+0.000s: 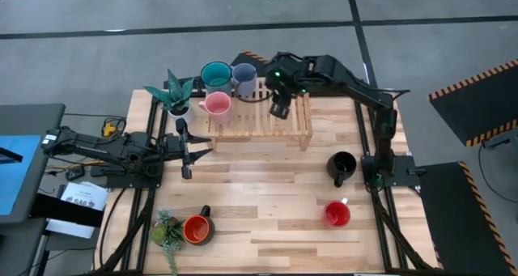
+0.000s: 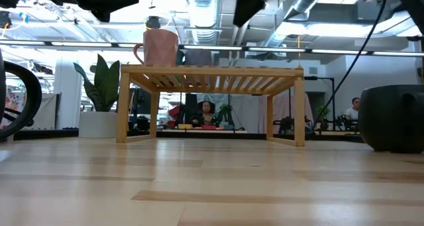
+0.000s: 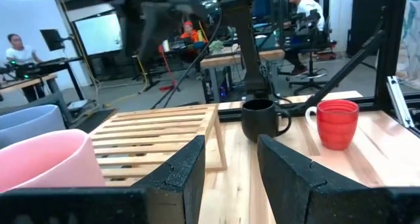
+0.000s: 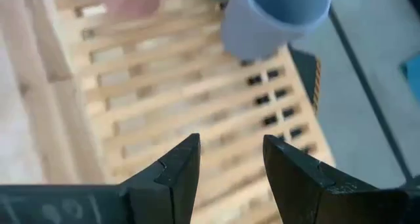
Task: Place coffee mugs
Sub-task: Put the black mug on the shelf
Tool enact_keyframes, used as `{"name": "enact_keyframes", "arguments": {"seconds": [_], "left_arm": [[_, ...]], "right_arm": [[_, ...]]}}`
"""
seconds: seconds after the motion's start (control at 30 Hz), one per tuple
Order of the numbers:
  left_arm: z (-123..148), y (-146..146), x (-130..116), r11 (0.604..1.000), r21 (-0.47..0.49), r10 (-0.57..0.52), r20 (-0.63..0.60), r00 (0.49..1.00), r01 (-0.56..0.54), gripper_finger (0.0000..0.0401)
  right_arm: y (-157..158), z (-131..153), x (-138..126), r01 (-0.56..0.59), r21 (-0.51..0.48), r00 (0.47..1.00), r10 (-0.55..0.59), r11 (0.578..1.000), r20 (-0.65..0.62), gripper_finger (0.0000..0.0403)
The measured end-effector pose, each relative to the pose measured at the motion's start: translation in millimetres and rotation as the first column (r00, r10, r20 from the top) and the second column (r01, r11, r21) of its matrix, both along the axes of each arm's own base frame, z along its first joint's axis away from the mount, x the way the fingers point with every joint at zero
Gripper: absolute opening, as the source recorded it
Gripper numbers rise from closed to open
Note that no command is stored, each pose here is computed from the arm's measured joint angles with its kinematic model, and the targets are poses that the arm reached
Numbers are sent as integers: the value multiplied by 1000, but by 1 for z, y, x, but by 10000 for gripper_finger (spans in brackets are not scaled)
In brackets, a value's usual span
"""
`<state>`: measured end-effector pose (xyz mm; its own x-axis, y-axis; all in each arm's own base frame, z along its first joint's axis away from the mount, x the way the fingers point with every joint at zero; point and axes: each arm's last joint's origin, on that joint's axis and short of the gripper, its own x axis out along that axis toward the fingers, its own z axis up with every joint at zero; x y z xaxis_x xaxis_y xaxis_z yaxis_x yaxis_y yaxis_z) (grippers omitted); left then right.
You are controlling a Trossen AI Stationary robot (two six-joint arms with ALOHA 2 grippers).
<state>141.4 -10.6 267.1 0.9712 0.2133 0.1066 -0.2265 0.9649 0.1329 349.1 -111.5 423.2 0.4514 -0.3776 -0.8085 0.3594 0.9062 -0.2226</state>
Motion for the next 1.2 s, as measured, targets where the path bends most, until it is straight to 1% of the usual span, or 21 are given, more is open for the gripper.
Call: {"name": "enact_keyframes", "arguments": {"seconds": [0.2,0.27,0.4,0.5,0.6,0.73,0.87,0.93,1.0,1.07,1.13,1.2], "left_arm": [[-2,0,0,999,-26,-19,-14,1000,19,126],[-3,0,0,999,-35,-20,-18,1000,20,126],[-2,0,-3,999,-40,-23,-20,1000,22,126],[-2,-1,-8,998,-56,-37,-18,999,36,126],[1,-3,-13,996,-69,-58,11,998,59,126],[5,-5,-20,994,-59,-85,40,996,87,126],[7,-6,-24,995,-46,-91,57,994,94,126],[7,-6,-24,994,-49,-91,58,994,94,126],[7,-6,-24,994,-51,-91,57,994,94,126],[7,-6,-24,994,-52,-91,56,994,94,126],[7,-6,-24,994,-53,-92,56,994,95,126],[7,-6,-24,994,-59,-92,58,994,95,126]], "right_arm": [[30,10,-10,-52,19,999,52,998,-15,193],[40,10,-12,-68,16,997,69,998,-46,193],[53,6,-17,-50,5,991,50,999,-121,193],[60,4,-17,-39,-2,991,39,999,-125,193],[65,-4,-25,-38,-6,987,37,999,-154,193],[70,-26,-48,0,-18,986,-4,1000,-164,193],[74,-53,-88,51,0,991,-51,999,-126,193],[76,-65,-110,105,23,991,-103,994,-87,193],[78,-76,-130,179,62,983,-177,982,-37,193],[82,-84,-150,273,119,961,-276,955,6,193],[85,-91,-166,376,198,921,-389,905,29,193],[88,-98,-178,452,289,879,-476,844,17,193]]}}
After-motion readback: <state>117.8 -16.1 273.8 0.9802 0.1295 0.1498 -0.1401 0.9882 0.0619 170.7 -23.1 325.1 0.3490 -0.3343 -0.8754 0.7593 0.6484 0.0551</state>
